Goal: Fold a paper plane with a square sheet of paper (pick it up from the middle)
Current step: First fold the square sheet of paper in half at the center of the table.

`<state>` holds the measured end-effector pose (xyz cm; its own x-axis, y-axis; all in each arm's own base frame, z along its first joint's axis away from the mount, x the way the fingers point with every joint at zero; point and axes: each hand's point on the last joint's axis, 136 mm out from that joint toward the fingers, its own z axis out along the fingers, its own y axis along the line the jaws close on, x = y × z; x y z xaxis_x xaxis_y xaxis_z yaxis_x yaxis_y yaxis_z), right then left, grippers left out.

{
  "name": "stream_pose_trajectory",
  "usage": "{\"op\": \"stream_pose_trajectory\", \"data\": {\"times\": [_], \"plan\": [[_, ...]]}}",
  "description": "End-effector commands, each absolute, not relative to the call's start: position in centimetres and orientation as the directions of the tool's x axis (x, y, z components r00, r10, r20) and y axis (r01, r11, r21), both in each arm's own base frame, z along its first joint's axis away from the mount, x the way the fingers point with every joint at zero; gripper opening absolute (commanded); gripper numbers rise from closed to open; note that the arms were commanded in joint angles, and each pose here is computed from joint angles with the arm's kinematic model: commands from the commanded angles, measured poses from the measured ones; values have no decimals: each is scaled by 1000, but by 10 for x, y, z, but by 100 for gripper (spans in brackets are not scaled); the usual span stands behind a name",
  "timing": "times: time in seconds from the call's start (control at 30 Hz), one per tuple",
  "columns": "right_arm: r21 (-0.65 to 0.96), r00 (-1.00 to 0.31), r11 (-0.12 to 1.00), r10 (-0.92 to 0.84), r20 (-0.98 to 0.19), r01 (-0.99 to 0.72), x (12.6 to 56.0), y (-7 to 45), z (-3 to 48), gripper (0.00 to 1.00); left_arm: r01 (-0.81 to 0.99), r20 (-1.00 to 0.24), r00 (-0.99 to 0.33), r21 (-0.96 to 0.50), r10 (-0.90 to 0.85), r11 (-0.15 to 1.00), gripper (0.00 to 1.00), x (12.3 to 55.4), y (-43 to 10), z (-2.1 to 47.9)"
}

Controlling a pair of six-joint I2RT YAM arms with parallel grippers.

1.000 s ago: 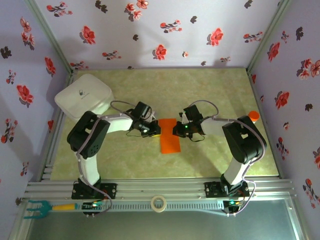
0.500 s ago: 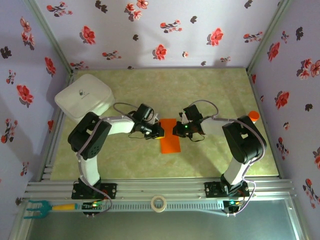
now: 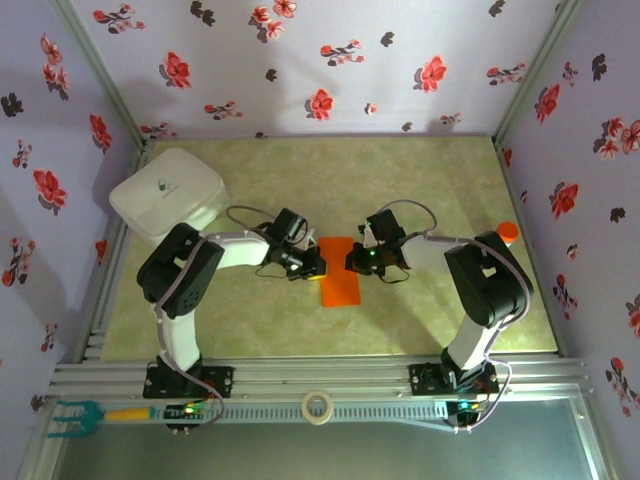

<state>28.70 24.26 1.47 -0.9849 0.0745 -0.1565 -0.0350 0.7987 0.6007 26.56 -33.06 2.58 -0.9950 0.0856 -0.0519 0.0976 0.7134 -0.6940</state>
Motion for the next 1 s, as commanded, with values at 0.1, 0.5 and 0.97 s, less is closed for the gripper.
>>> {"op": "stream_pose_trajectory", "data": {"times": [0.1, 0.5, 0.97], "plan": [[421, -995, 903, 102, -20, 85, 255, 202, -29, 0, 117, -85, -993, -730, 81, 674, 5, 294, -339, 47], [423, -995, 902, 103, -18, 86, 254, 202, -30, 0, 42, -30, -999, -675, 30, 737, 4, 301, -324, -1], [427, -995, 900, 102, -21, 83, 255, 203, -28, 0, 100, -85, -995, -709, 56, 698, 5, 329, -340, 41]]}}
